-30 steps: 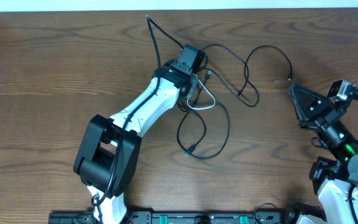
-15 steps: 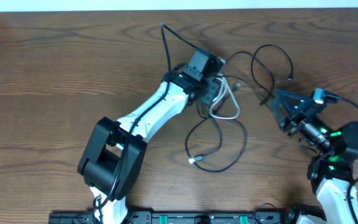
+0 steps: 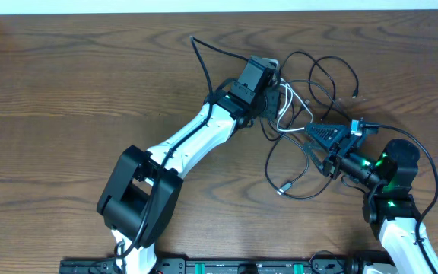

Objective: Untangle cables

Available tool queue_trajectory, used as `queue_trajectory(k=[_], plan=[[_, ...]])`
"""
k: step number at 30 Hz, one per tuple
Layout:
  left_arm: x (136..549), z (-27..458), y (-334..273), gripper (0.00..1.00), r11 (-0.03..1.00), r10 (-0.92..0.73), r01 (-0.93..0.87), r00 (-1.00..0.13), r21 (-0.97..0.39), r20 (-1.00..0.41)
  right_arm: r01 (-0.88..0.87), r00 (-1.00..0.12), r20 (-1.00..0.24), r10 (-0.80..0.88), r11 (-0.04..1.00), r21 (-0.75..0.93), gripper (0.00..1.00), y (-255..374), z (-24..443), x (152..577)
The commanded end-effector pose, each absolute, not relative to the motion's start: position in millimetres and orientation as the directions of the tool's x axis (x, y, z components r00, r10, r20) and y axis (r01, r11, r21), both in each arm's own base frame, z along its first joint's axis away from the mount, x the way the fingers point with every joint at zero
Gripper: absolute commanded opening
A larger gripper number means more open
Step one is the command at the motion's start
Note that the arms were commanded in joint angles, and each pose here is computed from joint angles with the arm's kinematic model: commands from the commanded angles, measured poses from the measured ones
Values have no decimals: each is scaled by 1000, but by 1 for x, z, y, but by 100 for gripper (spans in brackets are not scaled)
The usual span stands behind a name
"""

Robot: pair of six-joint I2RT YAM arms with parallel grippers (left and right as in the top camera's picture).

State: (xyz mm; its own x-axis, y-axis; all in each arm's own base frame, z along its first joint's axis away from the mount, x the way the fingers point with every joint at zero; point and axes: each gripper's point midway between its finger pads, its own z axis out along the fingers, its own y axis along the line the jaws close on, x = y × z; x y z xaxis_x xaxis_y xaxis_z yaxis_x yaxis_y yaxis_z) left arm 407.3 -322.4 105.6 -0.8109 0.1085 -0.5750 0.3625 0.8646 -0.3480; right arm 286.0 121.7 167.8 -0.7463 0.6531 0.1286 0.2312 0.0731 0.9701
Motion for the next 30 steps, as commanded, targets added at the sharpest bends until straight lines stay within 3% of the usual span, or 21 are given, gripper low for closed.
queue_trajectory(k=[1,8,30], plan=[[401,140,-329,8,825,10,321,-831,-464,-557,171,-709,23,705,141,975,73,113,168,297],[384,161,-338,8,772,-7,323,-857,-548,-515,169,-639,-29,769,177,970,72,99,164,308],[334,159,-383,8,720,111,411,-863,-559,-493,99,-541,-96,835,177,979,70,83,182,326]])
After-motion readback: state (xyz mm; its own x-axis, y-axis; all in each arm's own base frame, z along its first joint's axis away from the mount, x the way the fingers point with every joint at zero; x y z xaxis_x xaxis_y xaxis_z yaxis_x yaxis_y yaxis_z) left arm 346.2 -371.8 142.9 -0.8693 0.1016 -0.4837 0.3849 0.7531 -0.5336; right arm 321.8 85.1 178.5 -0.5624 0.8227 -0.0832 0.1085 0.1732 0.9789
